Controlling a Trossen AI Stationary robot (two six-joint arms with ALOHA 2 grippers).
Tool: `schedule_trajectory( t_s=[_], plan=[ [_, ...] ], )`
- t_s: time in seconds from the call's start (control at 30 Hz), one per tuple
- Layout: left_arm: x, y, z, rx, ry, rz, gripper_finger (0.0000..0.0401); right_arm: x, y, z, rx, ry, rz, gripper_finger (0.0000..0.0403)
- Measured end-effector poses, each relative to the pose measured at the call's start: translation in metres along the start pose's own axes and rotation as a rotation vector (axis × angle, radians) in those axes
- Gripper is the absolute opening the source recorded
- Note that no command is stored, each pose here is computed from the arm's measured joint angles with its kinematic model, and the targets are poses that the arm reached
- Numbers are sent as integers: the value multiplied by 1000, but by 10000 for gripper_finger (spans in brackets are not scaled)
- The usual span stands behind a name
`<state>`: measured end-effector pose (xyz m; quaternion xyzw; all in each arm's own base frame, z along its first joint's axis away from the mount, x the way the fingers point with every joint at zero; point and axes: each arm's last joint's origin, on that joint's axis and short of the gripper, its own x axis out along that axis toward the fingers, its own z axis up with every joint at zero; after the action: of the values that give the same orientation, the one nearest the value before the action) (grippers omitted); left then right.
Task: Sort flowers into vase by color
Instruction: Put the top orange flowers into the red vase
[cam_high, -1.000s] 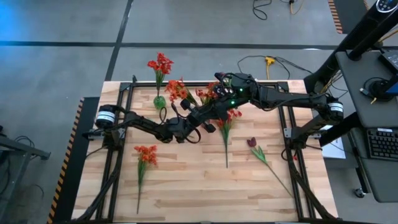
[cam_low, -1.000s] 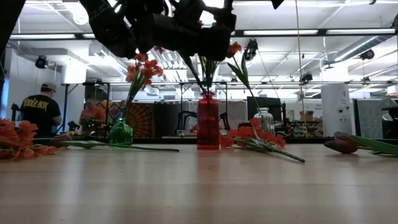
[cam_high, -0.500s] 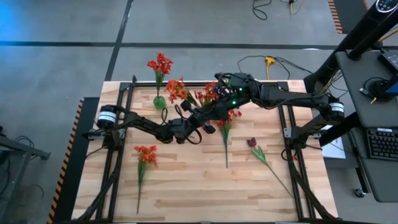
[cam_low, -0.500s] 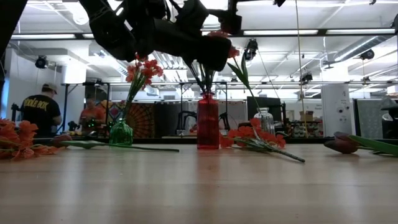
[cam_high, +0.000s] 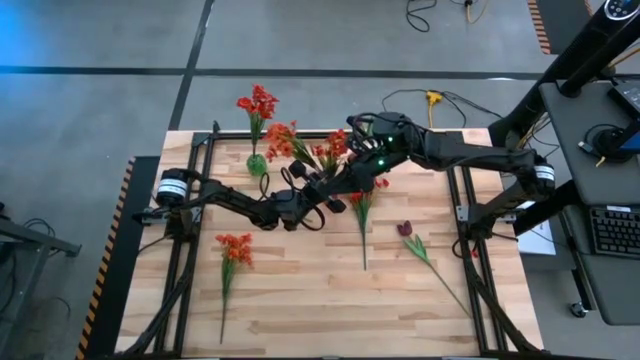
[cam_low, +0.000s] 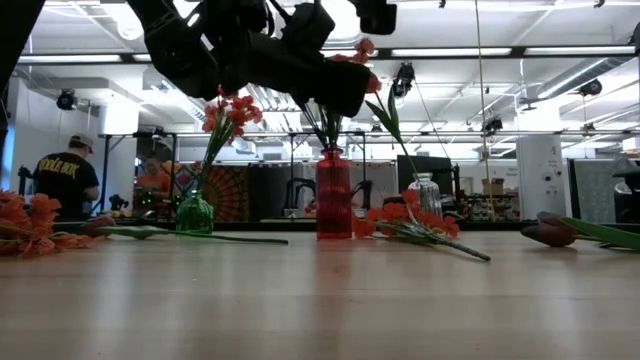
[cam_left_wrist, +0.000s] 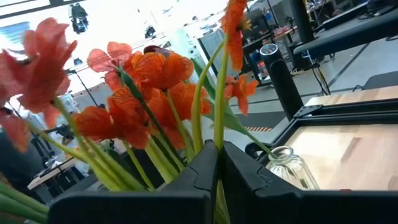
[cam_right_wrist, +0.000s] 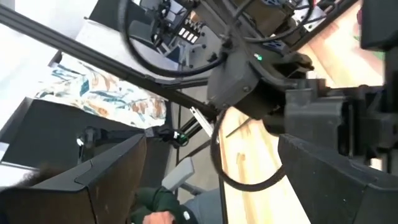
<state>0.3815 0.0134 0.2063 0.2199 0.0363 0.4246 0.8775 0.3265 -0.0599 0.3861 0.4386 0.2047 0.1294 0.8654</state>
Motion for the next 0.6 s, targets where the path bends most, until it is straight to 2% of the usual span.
schedule_trajectory(
  t_s=[0.37, 0.6],
  plan=[
    [0, 0, 0, 0, -2, -6, 0, -14, 22, 7, -4, 13, -19, 357],
    [-1, -1, 1, -17, -6, -10, 0, -26, 26, -1, -113, 105, -106, 357]
  ],
)
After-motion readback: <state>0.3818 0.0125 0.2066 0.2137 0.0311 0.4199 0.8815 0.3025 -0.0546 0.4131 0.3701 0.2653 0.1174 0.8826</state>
